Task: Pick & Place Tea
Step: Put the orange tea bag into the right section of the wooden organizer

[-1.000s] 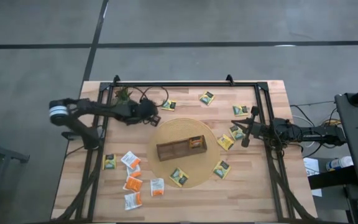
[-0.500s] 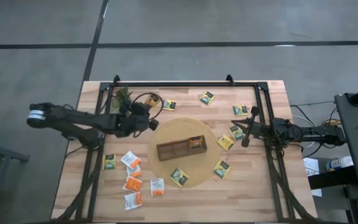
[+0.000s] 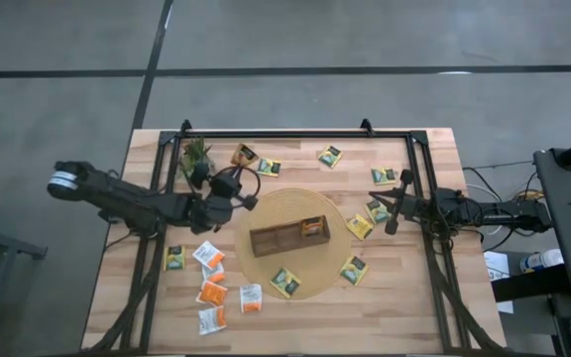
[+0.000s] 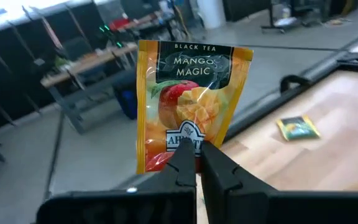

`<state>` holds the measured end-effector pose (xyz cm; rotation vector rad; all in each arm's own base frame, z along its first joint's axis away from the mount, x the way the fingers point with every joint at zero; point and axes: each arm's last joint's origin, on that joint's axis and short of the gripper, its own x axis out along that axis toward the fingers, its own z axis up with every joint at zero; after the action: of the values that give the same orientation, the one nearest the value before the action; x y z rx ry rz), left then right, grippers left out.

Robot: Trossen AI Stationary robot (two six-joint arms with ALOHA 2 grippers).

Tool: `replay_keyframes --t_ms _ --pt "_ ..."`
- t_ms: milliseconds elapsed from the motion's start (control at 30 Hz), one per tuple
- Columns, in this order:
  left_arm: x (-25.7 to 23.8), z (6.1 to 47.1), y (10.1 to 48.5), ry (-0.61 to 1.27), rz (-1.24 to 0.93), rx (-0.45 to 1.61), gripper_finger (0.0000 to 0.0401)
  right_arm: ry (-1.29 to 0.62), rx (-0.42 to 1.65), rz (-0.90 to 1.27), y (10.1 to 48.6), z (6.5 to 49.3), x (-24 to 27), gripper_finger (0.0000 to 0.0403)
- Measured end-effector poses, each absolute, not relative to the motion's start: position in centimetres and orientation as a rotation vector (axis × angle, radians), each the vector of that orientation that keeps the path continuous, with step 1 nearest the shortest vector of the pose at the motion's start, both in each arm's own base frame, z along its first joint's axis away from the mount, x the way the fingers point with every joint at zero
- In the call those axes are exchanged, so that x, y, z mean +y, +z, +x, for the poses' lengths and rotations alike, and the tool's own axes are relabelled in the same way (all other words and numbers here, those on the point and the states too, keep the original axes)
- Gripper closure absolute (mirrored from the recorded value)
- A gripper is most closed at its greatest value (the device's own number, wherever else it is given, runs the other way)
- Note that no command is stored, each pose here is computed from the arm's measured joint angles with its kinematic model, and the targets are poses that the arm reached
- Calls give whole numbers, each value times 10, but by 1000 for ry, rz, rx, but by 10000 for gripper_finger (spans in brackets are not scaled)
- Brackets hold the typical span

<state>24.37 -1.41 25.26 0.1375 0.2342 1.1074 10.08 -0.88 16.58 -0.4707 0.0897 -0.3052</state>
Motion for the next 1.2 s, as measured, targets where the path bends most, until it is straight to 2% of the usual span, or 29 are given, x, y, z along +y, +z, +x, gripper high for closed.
replay_keyframes --t_ms 300,600,900,1033,1200 --pt "-22 249 255 1151 151 188 400 -273 41 -393 169 101 -8 394" --pt "-27 258 257 1133 142 149 400 -19 -289 -248 195 99 1 394" --pt "-41 270 259 1093 207 129 400 162 -449 -268 208 94 6 394" --pt "-44 272 261 1095 214 113 400 165 -454 -133 209 95 6 394" --pt "-46 280 264 1097 209 103 400 -12 -555 -66 220 96 0 394"
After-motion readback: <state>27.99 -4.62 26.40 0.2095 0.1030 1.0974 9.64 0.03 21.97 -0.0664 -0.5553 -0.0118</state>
